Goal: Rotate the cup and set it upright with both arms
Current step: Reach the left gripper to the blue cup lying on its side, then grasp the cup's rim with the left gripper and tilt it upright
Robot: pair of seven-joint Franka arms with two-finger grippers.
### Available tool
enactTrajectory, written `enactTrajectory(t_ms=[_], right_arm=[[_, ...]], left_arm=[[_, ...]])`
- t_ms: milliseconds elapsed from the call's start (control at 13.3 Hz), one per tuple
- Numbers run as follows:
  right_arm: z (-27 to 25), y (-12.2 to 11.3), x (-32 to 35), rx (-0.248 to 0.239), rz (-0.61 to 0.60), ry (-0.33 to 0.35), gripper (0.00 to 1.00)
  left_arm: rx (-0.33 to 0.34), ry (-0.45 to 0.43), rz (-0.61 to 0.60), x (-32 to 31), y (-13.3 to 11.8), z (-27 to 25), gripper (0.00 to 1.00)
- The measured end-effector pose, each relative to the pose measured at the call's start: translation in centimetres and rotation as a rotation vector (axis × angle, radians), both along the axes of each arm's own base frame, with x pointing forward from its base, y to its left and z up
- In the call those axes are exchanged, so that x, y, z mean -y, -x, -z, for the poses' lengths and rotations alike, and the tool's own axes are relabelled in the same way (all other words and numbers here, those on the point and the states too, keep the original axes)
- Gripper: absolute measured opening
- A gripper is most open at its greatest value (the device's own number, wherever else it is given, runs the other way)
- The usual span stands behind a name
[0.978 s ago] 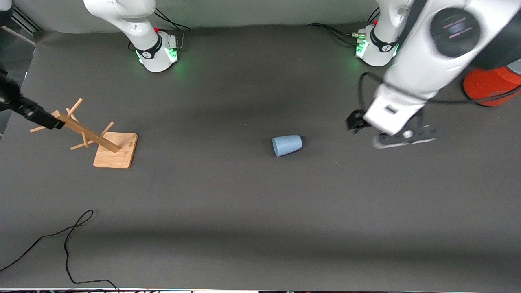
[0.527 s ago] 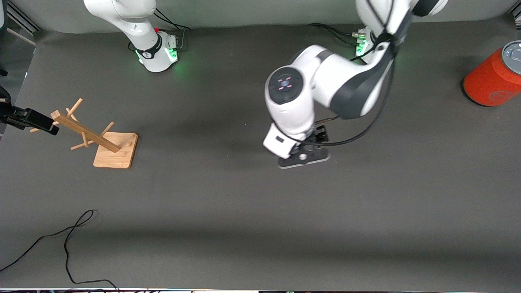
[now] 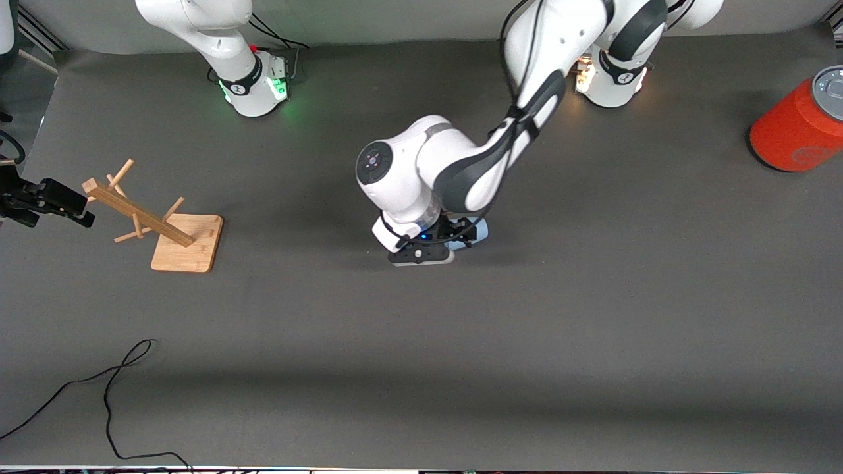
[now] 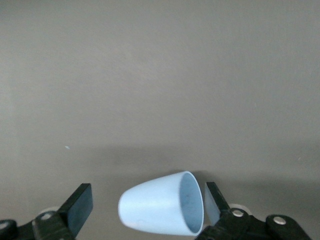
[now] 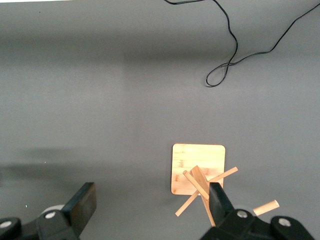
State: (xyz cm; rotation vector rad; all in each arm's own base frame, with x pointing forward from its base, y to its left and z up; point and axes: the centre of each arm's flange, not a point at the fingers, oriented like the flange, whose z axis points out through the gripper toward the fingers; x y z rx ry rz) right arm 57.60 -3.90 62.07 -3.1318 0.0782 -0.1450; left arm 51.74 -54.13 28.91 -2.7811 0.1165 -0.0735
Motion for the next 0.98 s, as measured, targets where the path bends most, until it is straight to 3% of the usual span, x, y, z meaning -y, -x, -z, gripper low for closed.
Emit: enactTrajectory(t_ms=[376, 752, 978], right_arm=[[0.0, 0.0, 0.4, 0.0, 0.003, 0.0, 1.0], [0.0, 0.0, 0.1, 0.0, -0.006, 0.001, 1.0], [0.0, 0.0, 0.1, 0.0, -0.009, 0.001, 1.0]], left_arm=[[-0.074, -0.117, 0.147, 0.6, 2.1, 8.4, 1.0], [-0.18, -0.189, 0.295, -0.6, 2.2, 8.9, 0.96], [-0.198, -0.198, 0.32, -0.8, 2.1, 8.5, 0.6]])
